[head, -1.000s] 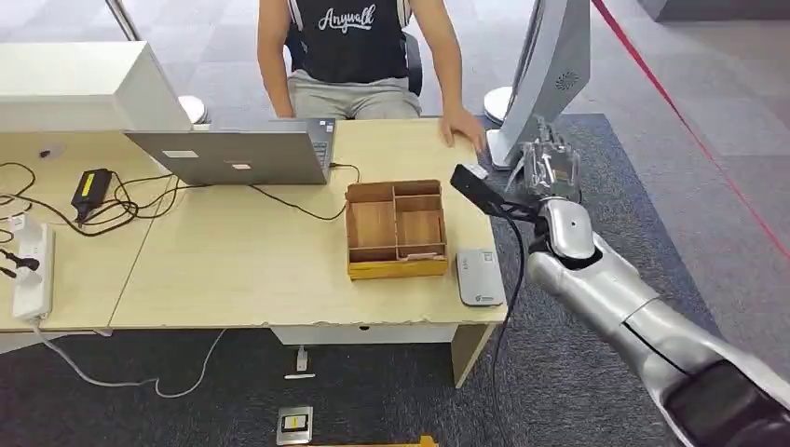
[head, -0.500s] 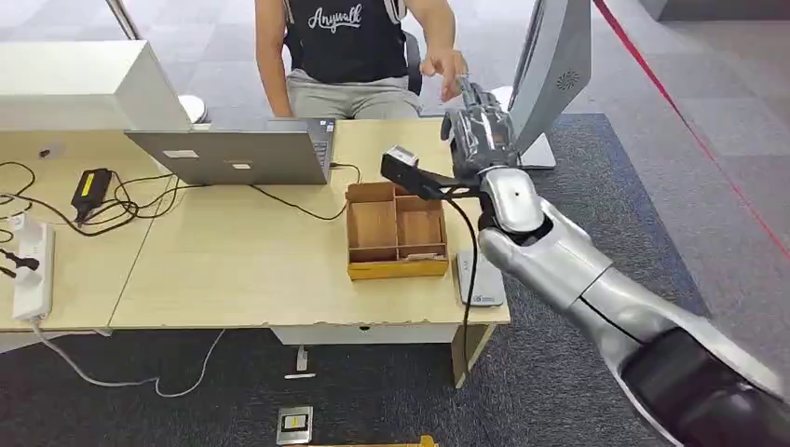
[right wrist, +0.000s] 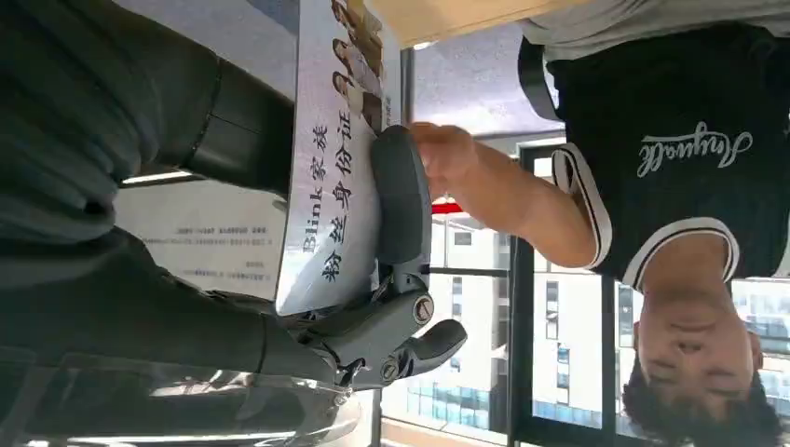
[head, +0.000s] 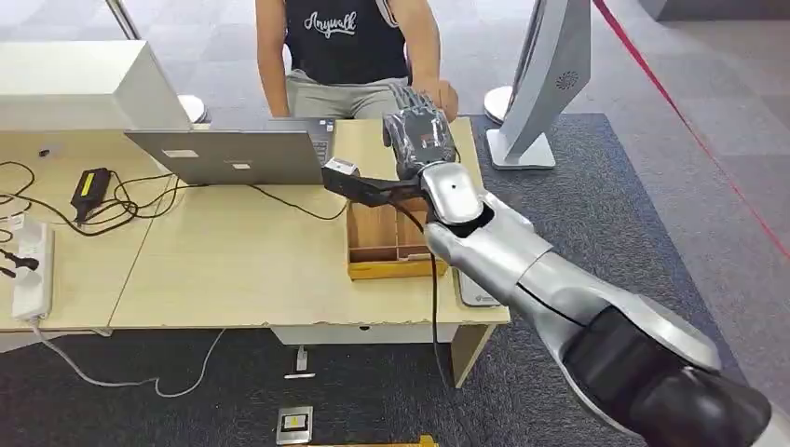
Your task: Pass the card to the sensor for recognition and then transmit it.
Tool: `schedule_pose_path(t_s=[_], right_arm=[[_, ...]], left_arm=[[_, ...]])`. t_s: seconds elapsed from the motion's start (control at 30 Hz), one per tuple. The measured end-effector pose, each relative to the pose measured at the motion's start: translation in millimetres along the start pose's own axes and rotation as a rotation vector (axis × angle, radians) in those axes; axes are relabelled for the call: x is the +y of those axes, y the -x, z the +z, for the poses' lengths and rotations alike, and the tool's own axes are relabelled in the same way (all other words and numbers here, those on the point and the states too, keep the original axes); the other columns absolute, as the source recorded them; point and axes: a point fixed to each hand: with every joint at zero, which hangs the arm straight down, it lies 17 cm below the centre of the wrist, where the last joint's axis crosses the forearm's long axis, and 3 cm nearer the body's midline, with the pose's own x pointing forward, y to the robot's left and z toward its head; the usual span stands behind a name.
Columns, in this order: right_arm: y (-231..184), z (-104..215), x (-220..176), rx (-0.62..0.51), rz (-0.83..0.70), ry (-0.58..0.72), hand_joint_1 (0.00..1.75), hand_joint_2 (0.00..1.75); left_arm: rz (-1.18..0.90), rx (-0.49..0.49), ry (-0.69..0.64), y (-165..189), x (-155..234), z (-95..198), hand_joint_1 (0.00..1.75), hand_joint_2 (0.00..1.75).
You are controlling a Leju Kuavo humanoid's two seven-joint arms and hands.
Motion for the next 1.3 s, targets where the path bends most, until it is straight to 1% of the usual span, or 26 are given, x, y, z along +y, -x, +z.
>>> schedule_pose_path(t_s=[0.2, 0.63, 1.3], right_arm=[[-0.1, -11.3, -9.3, 0.035, 0.0, 0.009, 1.75, 1.75], [8.3, -11.2, 5.6, 0.079, 0.027, -0.027, 1.75, 1.75], [29.0, -11.4, 11.5, 0.141, 0.055, -0.034, 1.75, 1.75]], left_arm=[[-0.008, -0.005, 0.002, -2.0, 0.3, -0.3, 0.0, 1.75], [-0.008, -0.003, 0.002, -0.6, -0.6, 0.2, 0.0, 1.75], [-0.009, -0.007, 0.003, -2.3, -4.1, 2.0, 0.0, 1.75]])
